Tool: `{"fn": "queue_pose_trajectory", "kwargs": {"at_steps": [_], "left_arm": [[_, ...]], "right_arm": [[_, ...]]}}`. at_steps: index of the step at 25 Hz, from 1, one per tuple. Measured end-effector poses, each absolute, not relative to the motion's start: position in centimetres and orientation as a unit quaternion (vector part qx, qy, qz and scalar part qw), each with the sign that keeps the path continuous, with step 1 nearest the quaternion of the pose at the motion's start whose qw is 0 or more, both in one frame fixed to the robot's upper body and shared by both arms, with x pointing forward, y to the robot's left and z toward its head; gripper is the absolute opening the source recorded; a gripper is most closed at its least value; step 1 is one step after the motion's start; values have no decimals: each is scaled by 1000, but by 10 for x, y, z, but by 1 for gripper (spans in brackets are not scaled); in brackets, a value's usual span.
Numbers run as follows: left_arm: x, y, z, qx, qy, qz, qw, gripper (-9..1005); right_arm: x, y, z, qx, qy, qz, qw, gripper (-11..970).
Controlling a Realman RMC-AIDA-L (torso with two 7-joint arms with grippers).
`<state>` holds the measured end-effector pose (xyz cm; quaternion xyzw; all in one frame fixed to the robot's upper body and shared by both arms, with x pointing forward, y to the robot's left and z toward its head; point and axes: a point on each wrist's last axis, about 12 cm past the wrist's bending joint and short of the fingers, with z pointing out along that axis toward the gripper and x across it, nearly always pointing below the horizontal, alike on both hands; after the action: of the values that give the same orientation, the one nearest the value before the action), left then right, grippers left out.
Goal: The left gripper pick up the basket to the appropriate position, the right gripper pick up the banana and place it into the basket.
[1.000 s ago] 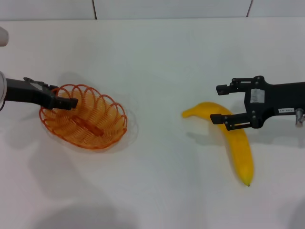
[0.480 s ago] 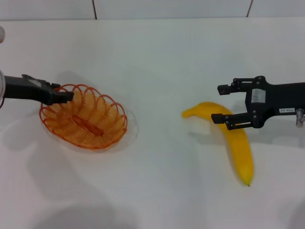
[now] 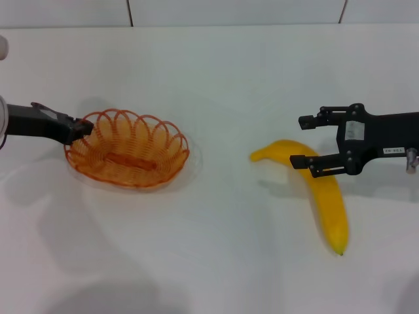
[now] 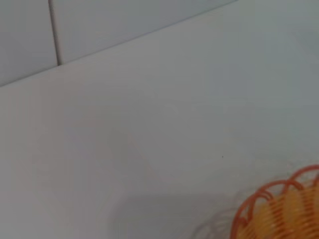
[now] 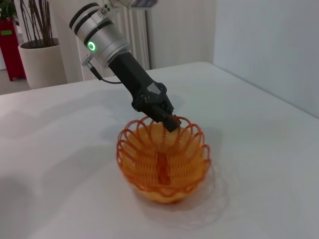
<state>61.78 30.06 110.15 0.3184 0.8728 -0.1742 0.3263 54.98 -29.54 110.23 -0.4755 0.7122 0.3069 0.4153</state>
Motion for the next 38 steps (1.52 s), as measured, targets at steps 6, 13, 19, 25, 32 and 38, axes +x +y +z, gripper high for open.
{"fn": "queue_pose_trajectory", "kwargs": {"at_steps": [6,13,19,25,32,38], "left_arm": [[618,301,1103,310,872,-182,333,99],[618,297,1106,290,861,-210,361,65],[618,287,1102,287,853,-236,365,59],[618,274,1096,281,844,-264,372,55],[615,270,1085,266,847,-269,373,53],[611,273,1078,246,852,-270,375,51]], "right_arm": [[549,-296,1102,-474,713,307,415,808],[550,-296,1103,-471,714,309,416,806],[553,-297,1107,-468,712,308,424,803],[553,-298,1109,-466,710,309,427,801],[554,-297,1109,-469,710,308,426,798],[554,-298,1109,-469,711,308,425,795]]}}
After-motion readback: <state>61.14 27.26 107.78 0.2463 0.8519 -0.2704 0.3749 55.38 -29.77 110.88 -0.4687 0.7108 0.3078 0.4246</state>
